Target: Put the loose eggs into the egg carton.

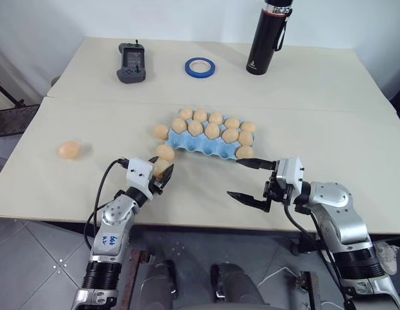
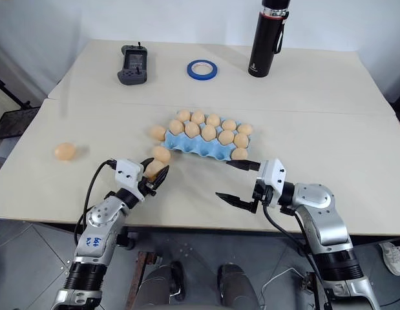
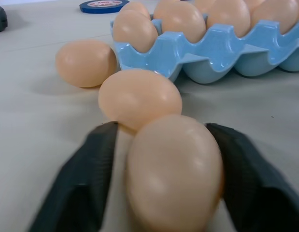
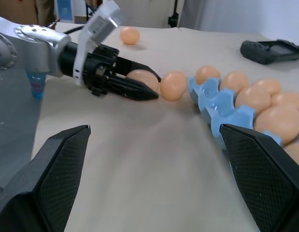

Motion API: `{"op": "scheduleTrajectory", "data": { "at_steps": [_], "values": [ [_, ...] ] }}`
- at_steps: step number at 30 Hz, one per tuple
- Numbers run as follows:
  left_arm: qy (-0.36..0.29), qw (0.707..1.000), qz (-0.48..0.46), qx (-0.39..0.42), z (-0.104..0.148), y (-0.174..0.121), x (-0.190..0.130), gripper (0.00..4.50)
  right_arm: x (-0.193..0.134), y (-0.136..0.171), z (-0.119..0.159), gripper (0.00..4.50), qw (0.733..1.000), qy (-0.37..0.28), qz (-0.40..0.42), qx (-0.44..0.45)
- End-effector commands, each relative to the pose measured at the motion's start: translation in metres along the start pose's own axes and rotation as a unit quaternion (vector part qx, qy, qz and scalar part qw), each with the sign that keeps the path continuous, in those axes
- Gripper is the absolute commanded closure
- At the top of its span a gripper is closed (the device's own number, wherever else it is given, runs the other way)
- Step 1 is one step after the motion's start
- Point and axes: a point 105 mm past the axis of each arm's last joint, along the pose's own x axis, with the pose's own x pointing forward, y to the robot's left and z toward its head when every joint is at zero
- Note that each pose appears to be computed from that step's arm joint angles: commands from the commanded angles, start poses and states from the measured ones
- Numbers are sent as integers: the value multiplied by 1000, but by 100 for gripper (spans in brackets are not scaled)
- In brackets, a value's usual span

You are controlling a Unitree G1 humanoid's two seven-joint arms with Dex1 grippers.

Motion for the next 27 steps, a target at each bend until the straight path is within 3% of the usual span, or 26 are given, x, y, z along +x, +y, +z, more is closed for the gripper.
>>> {"op": "scheduleTrajectory", "data": {
  "at_steps": [1, 6, 12, 20, 25, 27],
  "values": [
    [2, 1000, -24, -2, 3, -5, -10, 263, -5, -2, 7, 0, 1000, -11, -20, -16],
    [-21, 992, -126, 11, 28, -35, -3, 263, -13, -3, 4, 0, 999, 2, -36, -11],
    [-58, 971, -230, 33, 52, -73, 39, 263, -35, -11, 3, 0, 997, 28, -73, -15],
    [-88, 949, -295, 61, 75, -111, 102, 263, -74, -23, -1, 0, 988, 76, -131, -27],
    [-78, 945, -310, 63, 78, -122, 129, 263, -81, -23, -1, 0, 983, 75, -163, -28],
    [-80, 942, -320, 65, 78, -123, 131, 199, -80, -19, 0, 0, 983, 72, -165, -27]
  ]
}}
